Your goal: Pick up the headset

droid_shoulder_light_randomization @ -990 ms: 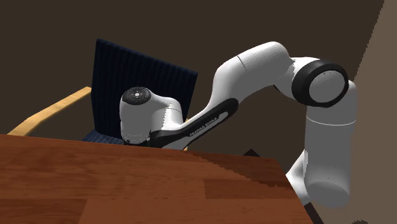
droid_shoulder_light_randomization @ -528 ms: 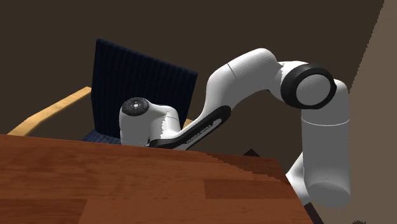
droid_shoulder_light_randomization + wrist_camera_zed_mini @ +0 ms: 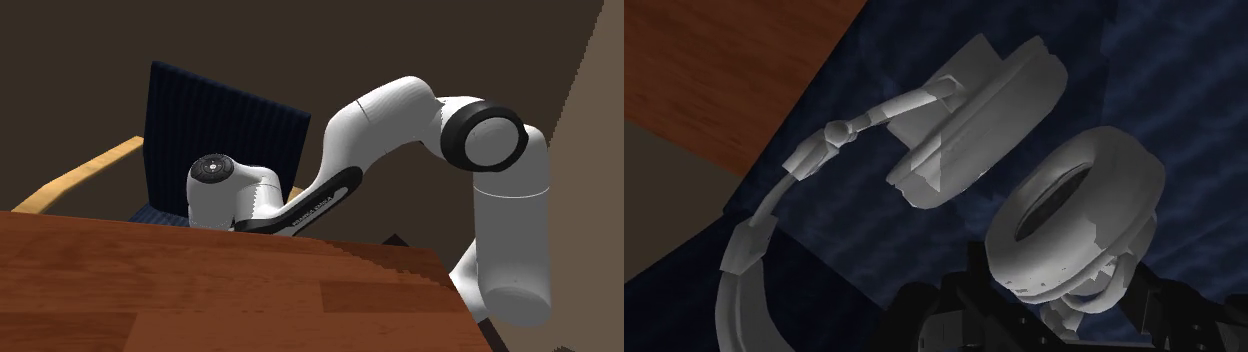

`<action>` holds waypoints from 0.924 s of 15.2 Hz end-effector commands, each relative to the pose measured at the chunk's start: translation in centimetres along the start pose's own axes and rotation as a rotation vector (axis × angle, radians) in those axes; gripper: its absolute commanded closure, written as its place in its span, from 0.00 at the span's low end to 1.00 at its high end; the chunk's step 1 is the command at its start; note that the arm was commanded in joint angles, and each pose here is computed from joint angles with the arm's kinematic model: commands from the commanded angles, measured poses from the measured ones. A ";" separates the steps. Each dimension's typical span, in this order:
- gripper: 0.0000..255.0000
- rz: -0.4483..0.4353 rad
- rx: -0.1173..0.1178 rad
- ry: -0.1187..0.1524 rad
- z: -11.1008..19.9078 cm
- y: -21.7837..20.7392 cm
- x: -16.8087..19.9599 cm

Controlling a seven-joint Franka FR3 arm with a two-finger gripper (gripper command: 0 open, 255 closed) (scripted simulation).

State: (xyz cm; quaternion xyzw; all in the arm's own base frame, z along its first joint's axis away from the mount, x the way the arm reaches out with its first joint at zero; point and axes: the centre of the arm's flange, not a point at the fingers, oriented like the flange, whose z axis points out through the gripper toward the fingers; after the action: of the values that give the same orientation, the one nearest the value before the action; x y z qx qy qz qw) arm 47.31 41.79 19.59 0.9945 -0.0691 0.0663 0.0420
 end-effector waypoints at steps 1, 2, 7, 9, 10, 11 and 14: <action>1.00 0.001 0.000 0.000 0.1 0.1 0.1; 1.00 0.001 0.000 0.000 0.1 0.1 0.1; 1.00 0.001 0.000 0.000 -2.5 0.3 0.4; 1.00 0.001 0.000 0.000 -3.5 0.4 0.6; 1.00 0.001 0.000 0.000 -4.1 0.4 0.7; 1.00 0.001 0.000 0.000 -4.6 0.5 0.7; 1.00 0.001 0.000 0.000 -6.1 0.6 1.0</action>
State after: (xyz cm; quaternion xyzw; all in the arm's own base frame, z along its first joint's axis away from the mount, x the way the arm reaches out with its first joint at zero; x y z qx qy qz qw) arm 47.55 41.33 25.00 0.9942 -0.0722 0.0655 0.0443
